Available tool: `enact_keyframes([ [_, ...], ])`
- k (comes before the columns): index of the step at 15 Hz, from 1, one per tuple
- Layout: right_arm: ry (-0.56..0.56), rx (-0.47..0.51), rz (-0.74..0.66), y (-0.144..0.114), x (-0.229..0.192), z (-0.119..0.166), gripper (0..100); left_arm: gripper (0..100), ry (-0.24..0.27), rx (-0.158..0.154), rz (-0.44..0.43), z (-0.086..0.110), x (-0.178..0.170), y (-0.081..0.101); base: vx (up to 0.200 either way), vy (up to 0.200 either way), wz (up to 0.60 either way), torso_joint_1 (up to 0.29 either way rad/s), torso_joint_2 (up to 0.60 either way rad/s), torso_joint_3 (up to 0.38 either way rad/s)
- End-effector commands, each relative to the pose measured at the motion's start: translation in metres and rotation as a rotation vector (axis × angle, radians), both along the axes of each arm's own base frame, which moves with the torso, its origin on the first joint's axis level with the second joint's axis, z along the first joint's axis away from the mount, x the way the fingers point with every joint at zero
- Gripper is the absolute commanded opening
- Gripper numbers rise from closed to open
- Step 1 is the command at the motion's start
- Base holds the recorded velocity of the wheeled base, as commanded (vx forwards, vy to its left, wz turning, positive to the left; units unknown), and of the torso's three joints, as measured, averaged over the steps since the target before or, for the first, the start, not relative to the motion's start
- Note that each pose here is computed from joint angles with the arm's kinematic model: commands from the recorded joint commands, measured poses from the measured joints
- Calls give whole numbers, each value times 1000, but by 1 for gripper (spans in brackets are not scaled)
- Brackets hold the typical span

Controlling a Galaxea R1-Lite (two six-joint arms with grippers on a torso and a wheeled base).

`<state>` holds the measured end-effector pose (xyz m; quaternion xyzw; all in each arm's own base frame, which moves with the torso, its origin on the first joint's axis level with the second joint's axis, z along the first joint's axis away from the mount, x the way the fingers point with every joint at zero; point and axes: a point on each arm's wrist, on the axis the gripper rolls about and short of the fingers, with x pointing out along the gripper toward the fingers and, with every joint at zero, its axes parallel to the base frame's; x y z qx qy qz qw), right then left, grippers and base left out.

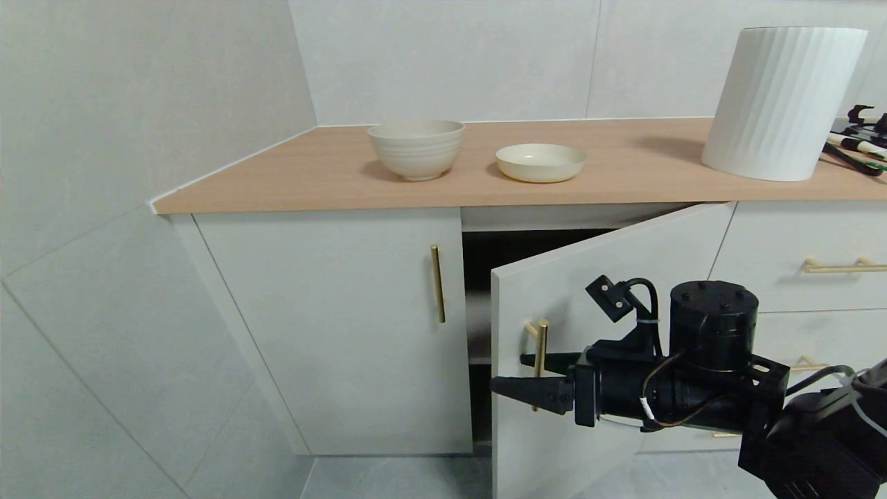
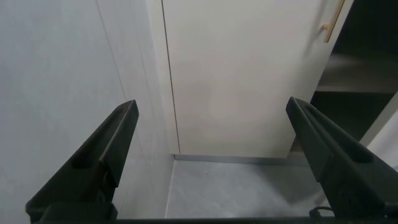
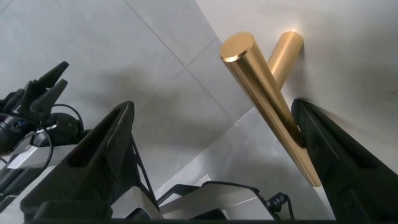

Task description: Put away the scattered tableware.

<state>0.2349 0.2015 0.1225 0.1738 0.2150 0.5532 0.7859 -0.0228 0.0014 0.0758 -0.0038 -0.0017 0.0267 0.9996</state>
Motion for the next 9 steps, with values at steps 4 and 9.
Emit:
enact_keyframes([
  [4,-1,5,28,2,-6,2,100,100,-10,35,5,2,0,0,0,0,0,0,0,0],
  [9,-5,6,33,2,-9,3,100,100,36,-13,-170,106,-27,0,0,0,0,0,0,0],
])
